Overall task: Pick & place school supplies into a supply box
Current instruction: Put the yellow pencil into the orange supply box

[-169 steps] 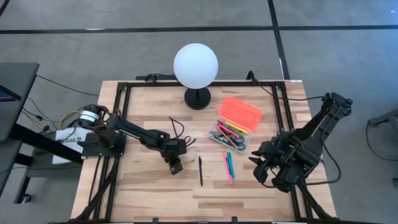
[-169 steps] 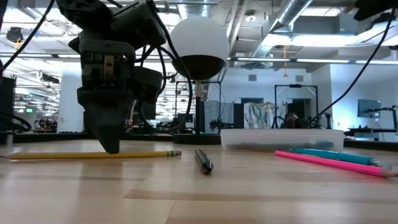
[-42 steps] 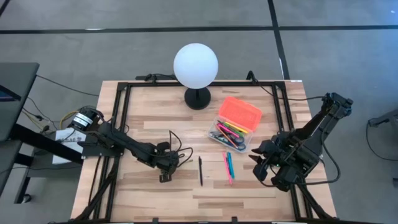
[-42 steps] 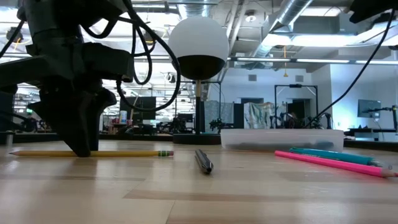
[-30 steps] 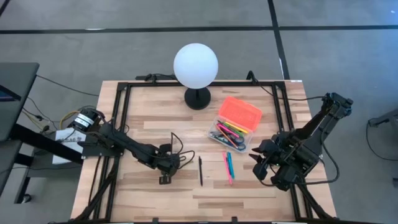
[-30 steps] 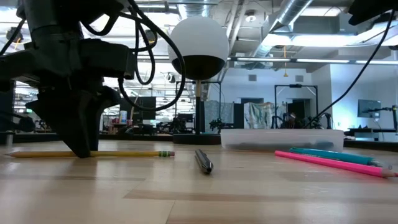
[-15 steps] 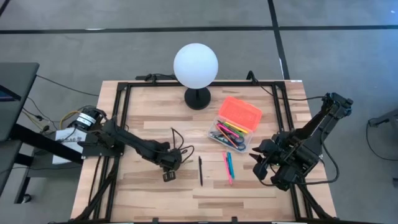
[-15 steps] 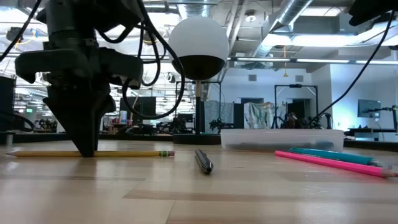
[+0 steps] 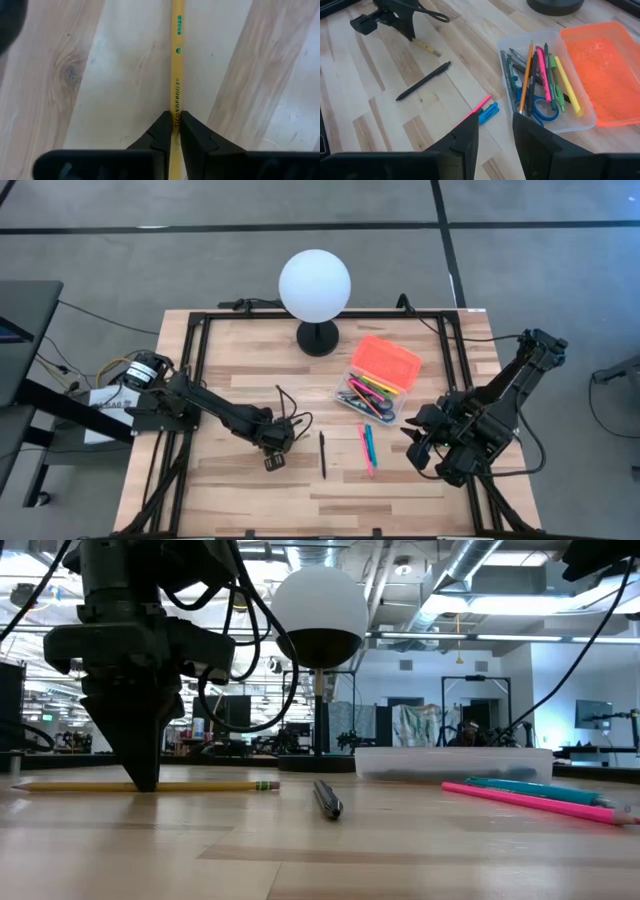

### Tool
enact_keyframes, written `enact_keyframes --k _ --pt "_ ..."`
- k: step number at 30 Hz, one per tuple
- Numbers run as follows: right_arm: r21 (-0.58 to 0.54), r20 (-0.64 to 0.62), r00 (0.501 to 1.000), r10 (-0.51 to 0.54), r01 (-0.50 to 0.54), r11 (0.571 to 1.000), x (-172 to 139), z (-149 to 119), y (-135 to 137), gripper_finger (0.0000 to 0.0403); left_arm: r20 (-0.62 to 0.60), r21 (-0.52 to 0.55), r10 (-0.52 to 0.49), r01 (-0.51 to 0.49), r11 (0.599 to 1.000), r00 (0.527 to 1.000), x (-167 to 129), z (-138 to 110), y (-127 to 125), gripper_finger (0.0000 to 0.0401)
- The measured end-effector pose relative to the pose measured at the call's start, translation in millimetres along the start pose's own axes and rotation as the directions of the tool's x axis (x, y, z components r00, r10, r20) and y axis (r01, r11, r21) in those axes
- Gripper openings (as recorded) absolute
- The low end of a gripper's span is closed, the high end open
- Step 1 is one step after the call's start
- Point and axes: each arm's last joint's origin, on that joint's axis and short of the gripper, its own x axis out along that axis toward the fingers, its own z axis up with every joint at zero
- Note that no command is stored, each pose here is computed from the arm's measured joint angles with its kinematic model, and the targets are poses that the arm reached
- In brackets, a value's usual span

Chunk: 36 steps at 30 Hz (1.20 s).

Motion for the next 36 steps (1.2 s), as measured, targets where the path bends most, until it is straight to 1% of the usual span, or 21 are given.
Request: enact_keyframes --k 2,7,14,16,18,20,23,25,26,29,31,34,36 --pt "0.001 0.000 1.000 0.001 -0.001 1.000 0.0 0.0 0.1 0.0113 0.002 0.000 0.004 -0.004 1.000 1.000 -0.1 0.1 0.4 0.0009" --pt "0.001 0.000 1.000 0.001 -0.001 1.000 0.0 0.0 0.1 0.0113 0.008 -0.003 0.015 -0.015 1.000 1.000 -0.1 0.3 0.9 0.0013" --pt "0.000 0.001 1.000 0.001 -0.001 1.000 0.0 0.0 0.1 0.0113 0.018 -0.011 0.031 -0.031 0.999 0.999 -0.1 0.8 1.9 0.0005" --pt "0.000 0.001 1.000 0.001 -0.001 1.000 0.0 0.0 0.1 0.0113 0.027 -0.031 0.052 -0.051 0.998 0.998 -0.2 1.0 3.0 0.0006" --pt "-0.001 0.001 1.000 0.001 -0.001 1.000 0.0 0.0 0.1 0.0113 0.027 -0.046 0.052 -0.051 0.998 0.998 -0.1 2.1 4.3 0.0006" --pt "0.000 0.001 1.000 0.001 -0.001 1.000 0.0 0.0 0.1 0.0113 0.029 -0.020 0.021 -0.021 1.000 0.999 0.1 3.5 3.0 0.0007" --pt "-0.001 0.001 1.000 0.001 -0.001 1.000 0.0 0.0 0.1 0.0113 0.042 0.085 -0.036 0.032 0.996 0.998 0.4 2.7 -4.0 0.0007" --pt "-0.001 0.001 1.000 0.001 -0.001 1.000 0.0 0.0 0.1 0.0113 0.047 0.133 -0.041 0.034 0.991 0.998 0.3 0.4 -7.4 0.0007" --pt "-0.001 0.001 1.000 0.001 -0.001 1.000 0.0 0.1 0.1 0.0113 0.052 0.129 -0.024 0.017 0.991 0.998 0.3 -0.3 -7.1 0.0007" --pt "-0.002 0.004 1.000 -0.001 0.001 1.000 0.0 0.1 0.0 0.0113 0.026 -0.012 0.063 -0.063 0.998 0.998 -0.5 -2.7 -0.2 0.0007" --pt "-0.004 0.009 1.000 -0.004 0.004 1.000 0.0 0.2 -0.3 0.0113 0.007 -0.073 0.077 -0.076 0.994 0.997 -0.8 -0.9 4.7 0.0008" --pt "-0.011 0.009 1.000 -0.012 0.012 1.000 0.0 0.1 -1.2 0.0113 0.003 -0.076 0.059 -0.059 0.995 0.998 -0.6 2.3 7.3 0.0008" --pt "-0.011 0.009 1.000 -0.013 0.013 1.000 0.0 0.1 -1.3 0.0113 0.026 -0.013 0.012 -0.012 1.000 1.000 0.2 5.7 5.4 0.0008"
